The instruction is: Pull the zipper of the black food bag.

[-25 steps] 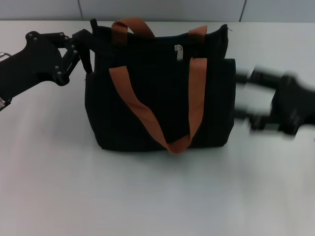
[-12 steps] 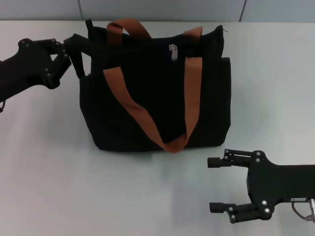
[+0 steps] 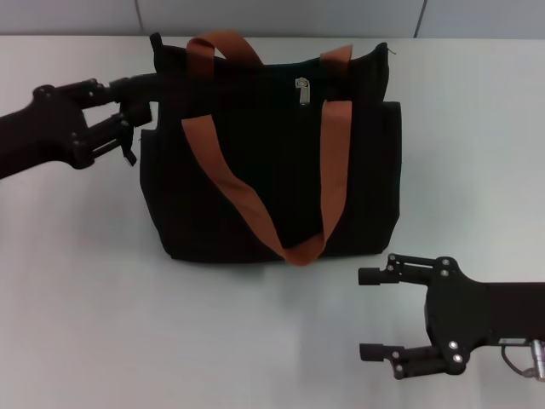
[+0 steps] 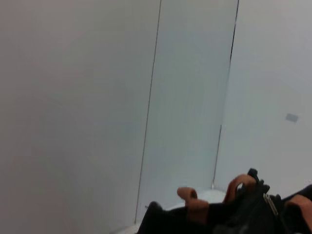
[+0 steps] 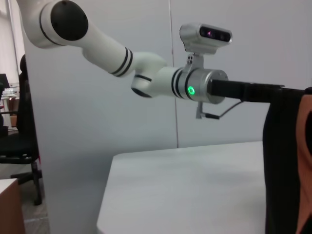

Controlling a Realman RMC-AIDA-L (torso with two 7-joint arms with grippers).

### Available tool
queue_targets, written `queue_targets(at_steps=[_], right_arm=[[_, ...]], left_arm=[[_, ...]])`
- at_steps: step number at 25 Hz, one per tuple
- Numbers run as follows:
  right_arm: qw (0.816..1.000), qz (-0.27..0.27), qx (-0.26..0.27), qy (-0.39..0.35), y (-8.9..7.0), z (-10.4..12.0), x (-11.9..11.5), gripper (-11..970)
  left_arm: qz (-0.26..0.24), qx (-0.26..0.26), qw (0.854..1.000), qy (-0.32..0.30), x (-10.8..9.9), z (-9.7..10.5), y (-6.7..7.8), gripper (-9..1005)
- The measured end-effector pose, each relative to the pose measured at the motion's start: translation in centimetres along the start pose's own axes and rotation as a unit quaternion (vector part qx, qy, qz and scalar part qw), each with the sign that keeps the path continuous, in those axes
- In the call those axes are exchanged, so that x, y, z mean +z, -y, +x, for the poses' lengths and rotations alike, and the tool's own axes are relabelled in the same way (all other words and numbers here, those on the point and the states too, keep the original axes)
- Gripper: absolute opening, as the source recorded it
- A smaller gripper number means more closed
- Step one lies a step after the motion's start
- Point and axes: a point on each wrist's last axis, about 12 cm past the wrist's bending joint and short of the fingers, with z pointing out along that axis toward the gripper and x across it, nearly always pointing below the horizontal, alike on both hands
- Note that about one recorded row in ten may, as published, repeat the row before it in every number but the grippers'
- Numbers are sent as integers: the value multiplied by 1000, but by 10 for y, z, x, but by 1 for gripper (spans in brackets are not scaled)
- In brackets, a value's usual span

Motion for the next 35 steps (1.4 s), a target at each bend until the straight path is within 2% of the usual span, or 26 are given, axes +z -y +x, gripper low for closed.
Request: queue_targets(at_steps=[1,5,8,12,16,19,21,23,24,30,35], right_arm=[[1000,2,0,-1,1,0,1,814],[1000,11,1,-1,4,1,3,813],[1000,17,2,1,6,0,6,813],[1000,30,3,9,9,0,6,814],[999,37,5,22,9,-2,7,814],[999,35,8,26,8,-2,8,814],[999,32,12,28,8,-1,10,813],[999,30,16,28,7,-1,12,813],[999,29,17,28,7,0,13,813],[999,28,24,25,5,2,14,814],[999,32,30,19,5,5,16,814]], left_arm=[[2,-6,1000,-21,-6,-9,-5,354],[21,-14,998,-50,-17,-26,-8,475],[49,-15,998,-45,-26,-37,-7,600],[105,-13,994,-21,-30,-45,4,791],[160,1,987,-8,-24,-38,21,798],[168,3,986,-7,-23,-33,25,801],[196,23,980,-1,-16,-11,44,801],[196,23,980,-1,-16,-11,44,801],[204,38,978,8,-12,17,61,801],[200,38,979,-22,-6,43,73,801],[203,35,977,-46,0,54,78,801]])
